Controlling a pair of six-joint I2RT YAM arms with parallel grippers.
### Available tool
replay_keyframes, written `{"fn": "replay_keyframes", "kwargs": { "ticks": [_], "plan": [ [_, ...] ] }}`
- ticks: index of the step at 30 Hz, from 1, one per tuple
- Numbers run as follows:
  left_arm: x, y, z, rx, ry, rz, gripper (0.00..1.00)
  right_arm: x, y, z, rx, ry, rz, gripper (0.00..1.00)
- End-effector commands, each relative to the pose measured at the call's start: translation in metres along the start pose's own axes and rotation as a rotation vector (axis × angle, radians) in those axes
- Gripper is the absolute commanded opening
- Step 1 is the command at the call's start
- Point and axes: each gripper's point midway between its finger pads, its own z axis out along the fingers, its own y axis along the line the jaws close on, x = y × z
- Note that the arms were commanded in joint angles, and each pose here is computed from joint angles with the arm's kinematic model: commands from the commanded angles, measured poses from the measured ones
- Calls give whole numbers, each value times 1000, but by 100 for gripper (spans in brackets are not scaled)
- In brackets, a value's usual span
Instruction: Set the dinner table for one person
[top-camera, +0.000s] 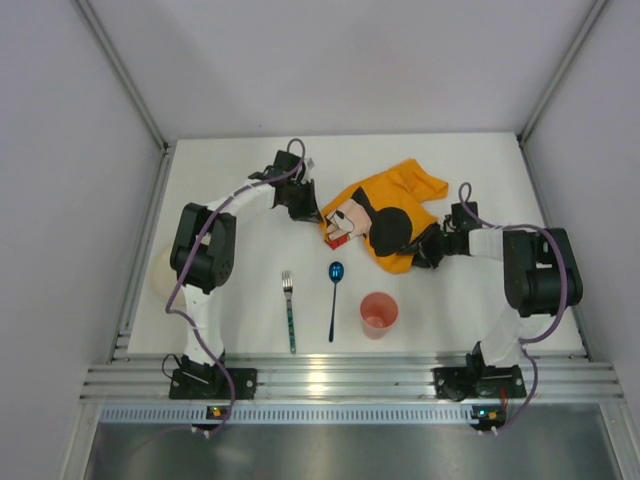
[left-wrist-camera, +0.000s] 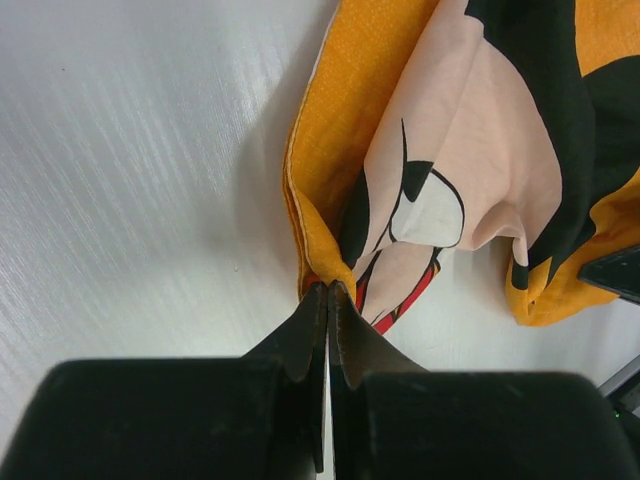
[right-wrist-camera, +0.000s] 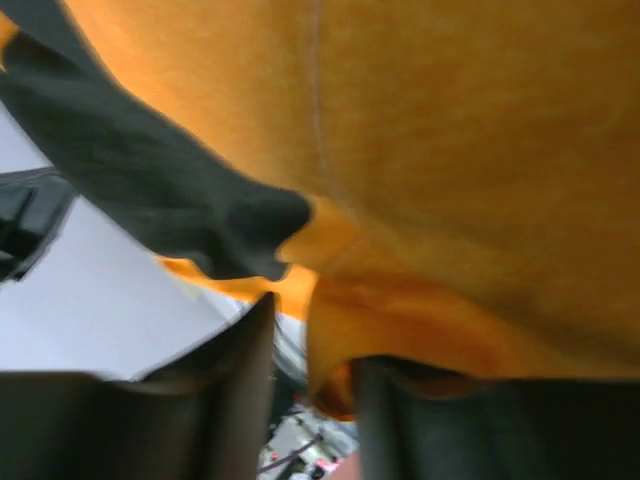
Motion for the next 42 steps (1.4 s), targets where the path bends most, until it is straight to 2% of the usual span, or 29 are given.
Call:
{"fn": "replay_keyframes", "kwargs": {
  "ticks": [1, 2, 3, 4, 7, 9, 10, 13, 15, 18, 20, 21, 22, 25, 29, 30, 31, 33, 34, 36, 37, 38, 39, 41, 42],
  "plan": [
    [-10, -4, -4, 22, -13, 19, 0, -16, -42, 12, 202, -89, -38, 27],
    [-12, -2, -4, 25, -17, 5, 0, -20, -36, 10, 197, -94, -61, 19],
    [-13, -1, -4, 28, -19, -4, 0, -23, -33, 8, 201, -99, -72, 6],
    [-14, 0, -2, 31, -19, -23, 0, -29, -25, 4, 208, -106, -82, 1],
    [-32, 20, -9, -9, -59, -74, 0, -63, -2, -11, 221, -158, -123, 0],
    [-54, 57, -26, -97, -128, -133, 0, -102, 4, -32, 235, -231, -114, 0],
    [-64, 66, -41, -114, -171, -170, 0, -122, 20, -43, 228, -264, -112, 0],
    [-83, 136, -94, -226, -302, -346, 0, -167, 34, -75, 248, -346, -81, 0],
    [-88, 162, -127, -353, -411, -373, 0, -181, 32, -88, 291, -376, -81, 0],
    [-75, 177, -179, -491, -524, -380, 0, -178, 27, -97, 343, -378, -80, 0],
    [-55, 179, -192, -536, -534, -392, 0, -163, 13, -96, 360, -362, -52, 0],
    [-56, 172, -209, -529, -598, -388, 0, -157, 15, -100, 341, -376, -58, 0],
    [-35, 177, -200, -528, -567, -403, 0, -141, -3, -92, 359, -337, -29, 0],
    [-27, 163, -190, -432, -547, -378, 0, -115, -9, -80, 330, -282, -13, 0],
    [-56, 146, -175, -317, -522, -342, 0, -116, 27, -57, 267, -208, -59, 0],
    [-57, 153, -156, -309, -468, -363, 0, -119, 24, -43, 286, -161, -34, 0],
    [-86, 142, -161, -272, -498, -363, 0, -140, 66, -48, 208, -190, -76, 0],
    [-105, 142, -138, -217, -461, -391, 0, -161, 85, -30, 184, -156, -69, 0],
    [-139, 129, -150, -178, -520, -368, 0, -188, 144, -47, 76, -232, -141, 0],
    [-164, 127, -139, -137, -521, -368, 0, -216, 175, -39, -9, -238, -148, 0],
    [-203, 105, -163, -87, -603, -335, 0, -227, 241, -73, -175, -307, -196, 0],
    [-218, 97, -171, -64, -623, -327, 0, -236, 264, -87, -264, -331, -204, 0],
    [-251, 73, -197, -7, -705, -277, 0, -243, 314, -115, -447, -413, -316, 0],
    [-277, 48, -232, 25, -810, -220, 0, -230, 360, -156, -640, -457, -371, 0],
    [-291, 28, -269, 53, -910, -167, 0, -207, 397, -205, -767, -541, -502, 0]
  ]
}}
